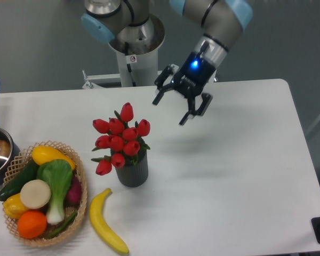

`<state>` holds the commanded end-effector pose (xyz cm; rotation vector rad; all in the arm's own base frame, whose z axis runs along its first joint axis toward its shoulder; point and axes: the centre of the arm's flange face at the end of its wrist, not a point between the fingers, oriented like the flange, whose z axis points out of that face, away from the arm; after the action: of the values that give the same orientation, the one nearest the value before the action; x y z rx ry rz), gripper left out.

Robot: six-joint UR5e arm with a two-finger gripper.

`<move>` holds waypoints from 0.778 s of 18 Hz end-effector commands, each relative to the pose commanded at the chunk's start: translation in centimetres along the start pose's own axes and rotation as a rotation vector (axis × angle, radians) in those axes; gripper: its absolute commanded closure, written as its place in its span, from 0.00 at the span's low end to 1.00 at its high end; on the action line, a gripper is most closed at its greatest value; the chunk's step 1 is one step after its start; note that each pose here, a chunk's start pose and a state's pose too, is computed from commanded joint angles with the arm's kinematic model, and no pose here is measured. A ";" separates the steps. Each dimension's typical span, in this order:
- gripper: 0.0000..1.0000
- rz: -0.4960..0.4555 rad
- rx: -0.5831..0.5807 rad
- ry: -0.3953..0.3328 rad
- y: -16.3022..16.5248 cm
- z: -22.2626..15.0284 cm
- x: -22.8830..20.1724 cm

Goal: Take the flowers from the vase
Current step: 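Lower the open gripper toward the red tulip stems above the black vase, then close the gripper around the tulip stems just above the vase rim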

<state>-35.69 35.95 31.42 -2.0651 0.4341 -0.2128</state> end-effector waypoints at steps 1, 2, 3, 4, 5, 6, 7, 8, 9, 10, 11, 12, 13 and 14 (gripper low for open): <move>0.00 -0.002 0.002 0.011 -0.1 0.5 0.1; 0.00 -0.006 0.002 0.016 0.0 0.7 0.1; 0.00 -0.008 0.015 0.019 0.0 1.0 0.0; 0.00 -0.013 0.041 0.023 -0.1 1.3 -0.2; 0.00 -0.015 0.070 0.024 -0.3 1.5 -0.4; 0.00 -0.018 0.087 0.023 -0.4 1.6 -0.4; 0.00 -0.015 0.094 0.026 -0.5 1.7 -0.4; 0.00 -0.017 0.107 0.030 -0.6 2.0 -0.5; 0.00 -0.016 0.124 0.034 -0.8 2.3 -0.7; 0.00 -0.011 0.131 0.033 -1.0 2.4 -1.0; 0.00 -0.005 0.131 0.036 -1.1 2.5 -1.3; 0.00 0.010 0.131 0.044 -1.5 3.1 -1.6; 0.00 0.024 0.130 0.051 -1.7 3.7 -1.7; 0.00 0.030 0.130 0.056 -1.6 4.2 -1.9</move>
<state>-35.74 40.76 30.70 -1.9280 0.4728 -0.2745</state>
